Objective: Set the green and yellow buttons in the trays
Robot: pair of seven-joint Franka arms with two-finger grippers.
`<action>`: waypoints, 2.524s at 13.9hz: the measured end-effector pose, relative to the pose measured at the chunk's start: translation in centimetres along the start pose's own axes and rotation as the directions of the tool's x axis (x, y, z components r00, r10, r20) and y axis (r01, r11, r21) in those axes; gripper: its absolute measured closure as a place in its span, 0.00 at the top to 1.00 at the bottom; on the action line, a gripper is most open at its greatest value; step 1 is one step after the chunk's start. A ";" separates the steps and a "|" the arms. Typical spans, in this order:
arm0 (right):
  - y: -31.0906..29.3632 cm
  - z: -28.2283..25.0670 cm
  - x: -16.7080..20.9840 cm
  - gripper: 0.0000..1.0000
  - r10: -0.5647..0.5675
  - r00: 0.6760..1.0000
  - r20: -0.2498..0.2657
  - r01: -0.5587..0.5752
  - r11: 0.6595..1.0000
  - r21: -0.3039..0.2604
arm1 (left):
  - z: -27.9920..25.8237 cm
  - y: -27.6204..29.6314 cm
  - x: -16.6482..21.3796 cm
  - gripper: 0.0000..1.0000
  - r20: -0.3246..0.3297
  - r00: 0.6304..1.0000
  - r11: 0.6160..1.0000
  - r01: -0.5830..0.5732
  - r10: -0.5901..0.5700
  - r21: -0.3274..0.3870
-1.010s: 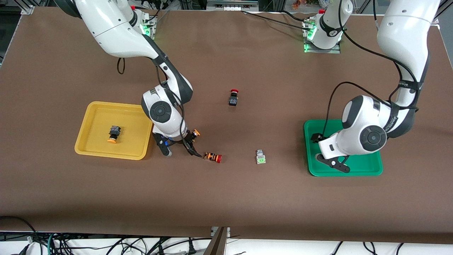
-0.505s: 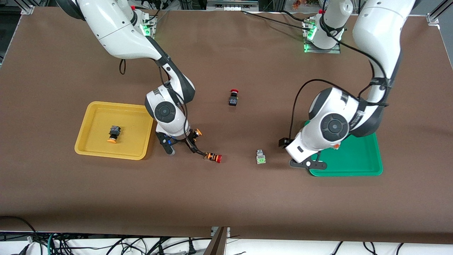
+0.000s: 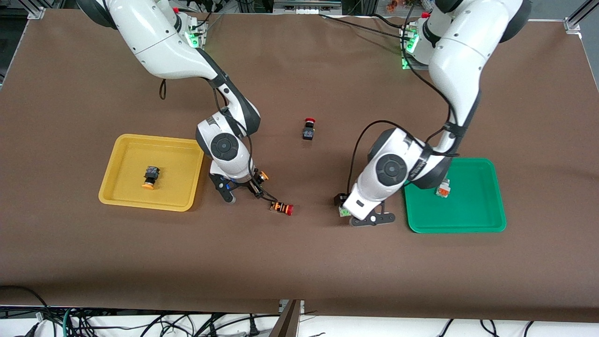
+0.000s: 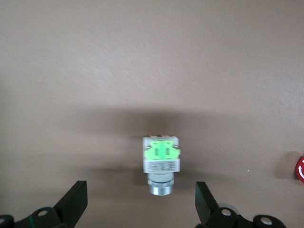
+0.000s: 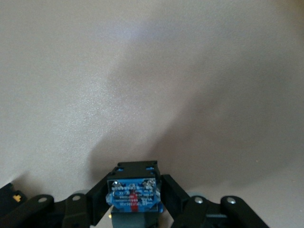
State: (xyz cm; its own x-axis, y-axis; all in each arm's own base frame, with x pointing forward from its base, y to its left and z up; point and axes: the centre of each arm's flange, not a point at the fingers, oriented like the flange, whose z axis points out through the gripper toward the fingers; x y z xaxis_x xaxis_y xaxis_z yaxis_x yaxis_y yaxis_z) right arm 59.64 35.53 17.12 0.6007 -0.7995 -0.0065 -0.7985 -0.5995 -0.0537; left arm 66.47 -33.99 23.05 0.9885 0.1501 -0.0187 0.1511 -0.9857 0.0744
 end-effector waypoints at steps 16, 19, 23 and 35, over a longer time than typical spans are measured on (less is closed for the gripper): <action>4.2 -7.3 14.6 0.46 -0.543 0.833 0.107 0.553 0.811 -0.191 | 4.1 1.0 0.4 0.41 -0.046 0.998 0.999 -0.032 0.033 0.024; 6.3 -7.0 17.2 0.46 -0.596 0.790 0.140 0.613 0.765 -0.199 | 2.1 0.2 1.4 0.41 -0.040 0.995 0.995 -0.084 0.086 0.047; 9.7 -6.4 19.0 0.46 -0.637 0.757 0.144 0.653 0.736 -0.178 | -2.8 -2.8 2.8 0.41 0.026 0.986 0.981 -0.164 0.163 0.107; 15.7 -7.5 20.7 0.85 -0.682 0.729 0.052 0.683 0.720 -0.123 | -11.1 -30.3 8.8 0.41 0.298 0.838 0.869 -0.492 0.457 0.049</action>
State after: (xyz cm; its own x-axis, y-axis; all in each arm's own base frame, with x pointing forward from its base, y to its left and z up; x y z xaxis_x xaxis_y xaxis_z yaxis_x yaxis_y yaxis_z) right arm 59.22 9.30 23.64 0.9849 -0.1719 -0.0199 -0.1699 -0.9822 0.0800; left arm 70.63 -1.93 31.68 0.8954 -0.3476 -0.2783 -0.3549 -0.9345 0.0255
